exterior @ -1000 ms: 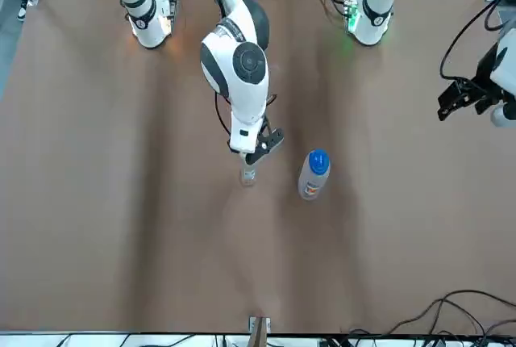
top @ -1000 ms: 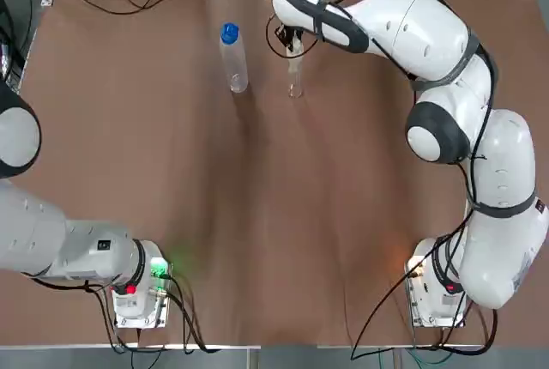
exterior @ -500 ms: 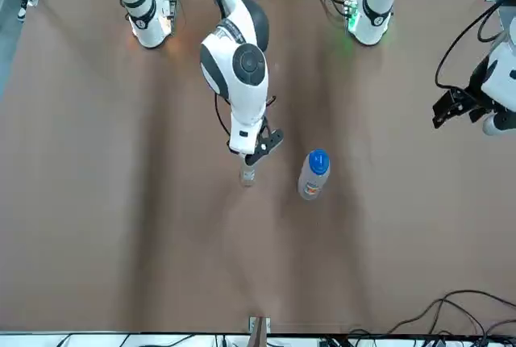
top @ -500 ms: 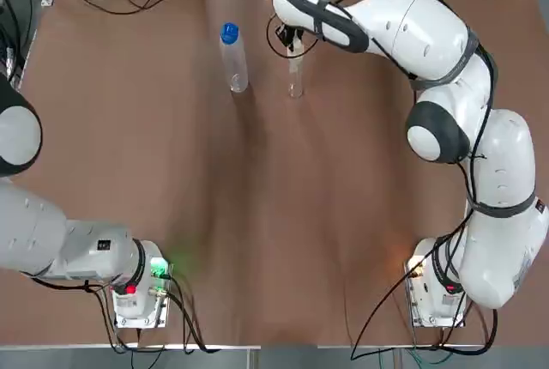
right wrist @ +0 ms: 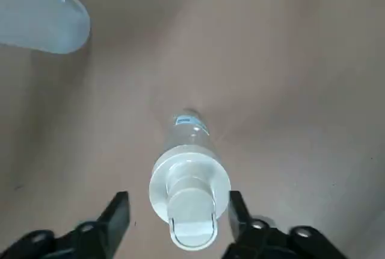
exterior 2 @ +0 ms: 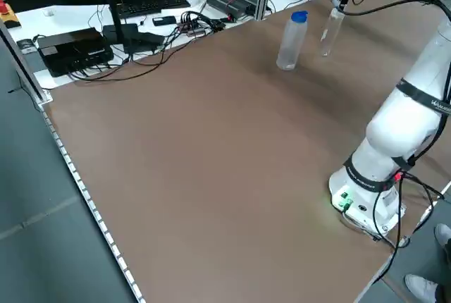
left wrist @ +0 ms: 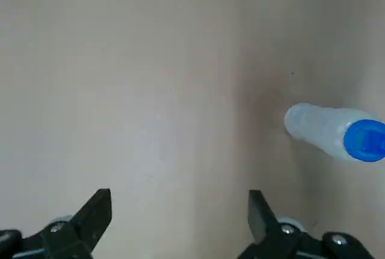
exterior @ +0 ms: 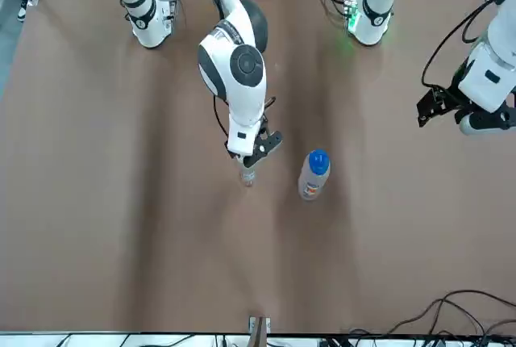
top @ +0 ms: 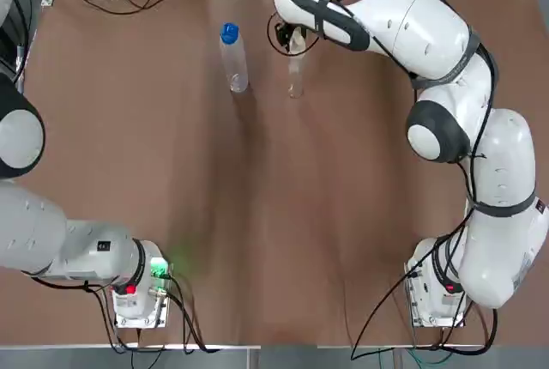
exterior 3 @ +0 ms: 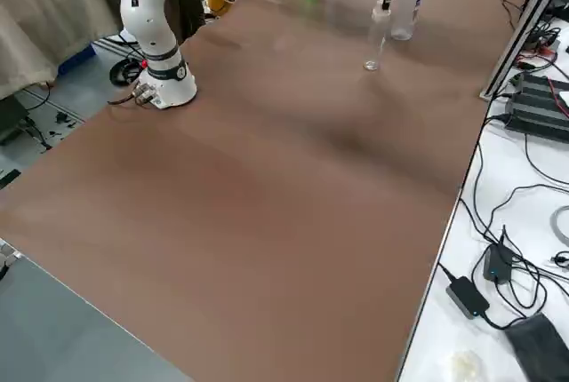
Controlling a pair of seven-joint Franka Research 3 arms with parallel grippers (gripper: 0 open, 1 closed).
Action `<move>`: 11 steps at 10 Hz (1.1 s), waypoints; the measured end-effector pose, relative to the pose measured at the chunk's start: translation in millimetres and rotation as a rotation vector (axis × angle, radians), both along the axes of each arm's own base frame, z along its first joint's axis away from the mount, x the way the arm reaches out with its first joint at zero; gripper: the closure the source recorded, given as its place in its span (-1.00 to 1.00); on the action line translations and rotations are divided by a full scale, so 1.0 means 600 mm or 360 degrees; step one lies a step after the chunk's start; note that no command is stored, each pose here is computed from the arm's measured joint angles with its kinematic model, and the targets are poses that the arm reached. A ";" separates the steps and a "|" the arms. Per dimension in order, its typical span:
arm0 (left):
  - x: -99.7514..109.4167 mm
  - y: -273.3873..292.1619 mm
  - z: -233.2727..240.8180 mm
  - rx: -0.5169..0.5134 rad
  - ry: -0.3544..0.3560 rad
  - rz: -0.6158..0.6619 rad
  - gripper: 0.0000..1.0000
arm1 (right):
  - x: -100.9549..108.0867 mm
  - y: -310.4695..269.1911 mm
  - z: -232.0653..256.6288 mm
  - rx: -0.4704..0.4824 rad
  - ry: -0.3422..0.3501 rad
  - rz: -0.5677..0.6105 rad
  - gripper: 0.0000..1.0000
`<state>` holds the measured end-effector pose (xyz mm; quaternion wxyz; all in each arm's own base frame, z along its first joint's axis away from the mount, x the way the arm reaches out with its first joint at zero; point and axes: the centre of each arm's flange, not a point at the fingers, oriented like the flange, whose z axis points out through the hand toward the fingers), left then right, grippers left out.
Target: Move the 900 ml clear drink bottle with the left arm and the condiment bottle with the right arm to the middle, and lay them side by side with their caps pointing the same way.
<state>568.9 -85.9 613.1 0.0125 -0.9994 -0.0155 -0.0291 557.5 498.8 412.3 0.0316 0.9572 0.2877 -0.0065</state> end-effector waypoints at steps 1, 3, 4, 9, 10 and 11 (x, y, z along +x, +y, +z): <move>0.000 0.002 0.002 -0.0001 -0.0004 0.0004 -1.00 | 0.001 0.000 0.004 0.0005 -0.0006 -0.0004 -0.93; 0.001 0.003 0.003 -0.0001 -0.0006 0.0004 -1.00 | 0.015 -0.013 0.026 0.0026 -0.0036 -0.0032 -0.98; 0.003 0.001 0.000 -0.0002 -0.0008 0.0002 -1.00 | 0.026 -0.031 0.050 0.0033 -0.0059 -0.0064 -0.98; 0.018 0.002 0.000 -0.0041 -0.0073 0.0010 -1.00 | 0.099 -0.400 0.281 0.0041 -0.0130 -0.0547 -0.98; 0.018 0.006 0.004 -0.0042 -0.0082 0.0015 -1.00 | 0.089 -0.482 0.307 0.0039 -0.0121 -0.0650 -0.98; 0.019 0.013 0.012 -0.0041 -0.0096 0.0009 -1.00 | 0.068 -0.549 0.325 0.0035 -0.0104 -0.0733 -0.98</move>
